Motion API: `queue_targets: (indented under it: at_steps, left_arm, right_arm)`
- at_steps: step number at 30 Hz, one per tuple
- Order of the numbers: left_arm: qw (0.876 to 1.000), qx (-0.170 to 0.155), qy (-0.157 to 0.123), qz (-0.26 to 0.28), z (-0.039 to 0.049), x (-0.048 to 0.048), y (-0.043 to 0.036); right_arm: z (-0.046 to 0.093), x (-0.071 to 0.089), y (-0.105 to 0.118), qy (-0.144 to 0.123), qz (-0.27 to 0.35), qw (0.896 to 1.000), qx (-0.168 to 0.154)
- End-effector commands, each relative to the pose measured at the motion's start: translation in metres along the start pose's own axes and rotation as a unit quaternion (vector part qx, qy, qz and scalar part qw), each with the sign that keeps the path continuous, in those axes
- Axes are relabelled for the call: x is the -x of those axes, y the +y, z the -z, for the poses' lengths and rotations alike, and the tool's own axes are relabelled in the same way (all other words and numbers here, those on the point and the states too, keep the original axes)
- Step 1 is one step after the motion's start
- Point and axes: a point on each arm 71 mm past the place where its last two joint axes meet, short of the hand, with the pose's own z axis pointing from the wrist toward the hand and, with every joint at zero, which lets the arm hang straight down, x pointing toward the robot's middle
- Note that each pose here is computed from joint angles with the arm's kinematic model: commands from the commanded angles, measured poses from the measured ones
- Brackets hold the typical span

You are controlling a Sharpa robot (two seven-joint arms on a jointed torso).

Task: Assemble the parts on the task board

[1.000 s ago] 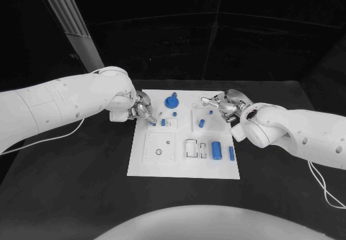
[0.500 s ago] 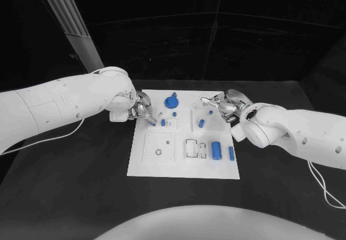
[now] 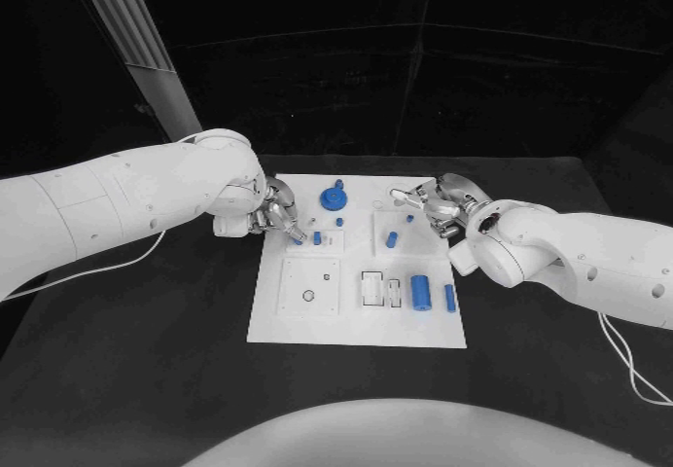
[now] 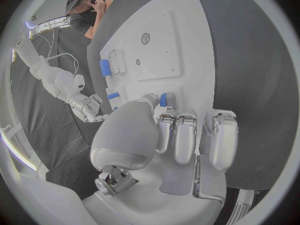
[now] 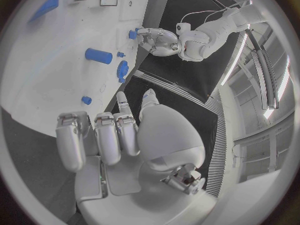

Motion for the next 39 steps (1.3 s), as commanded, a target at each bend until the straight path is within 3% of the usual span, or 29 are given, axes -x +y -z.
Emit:
queue_targets:
  at_steps: [1,11,39]
  left_arm:
    - [1.0,0.013,0.022,-0.011,-0.0043,-0.0072,0.0011]
    - [0.999,0.028,0.017,-0.007,-0.0054,-0.0058,0.0053]
    - [1.0,0.022,0.009,0.0,-0.0052,-0.0043,0.0079]
  right_arm:
    - [0.0001,-0.0008,0.0016,0.004,0.001,1.0,0.003]
    - [0.0002,-0.0013,0.0017,0.005,0.001,1.0,0.003]
    - [0.0002,-0.0002,0.0011,0.003,0.001,1.0,0.002]
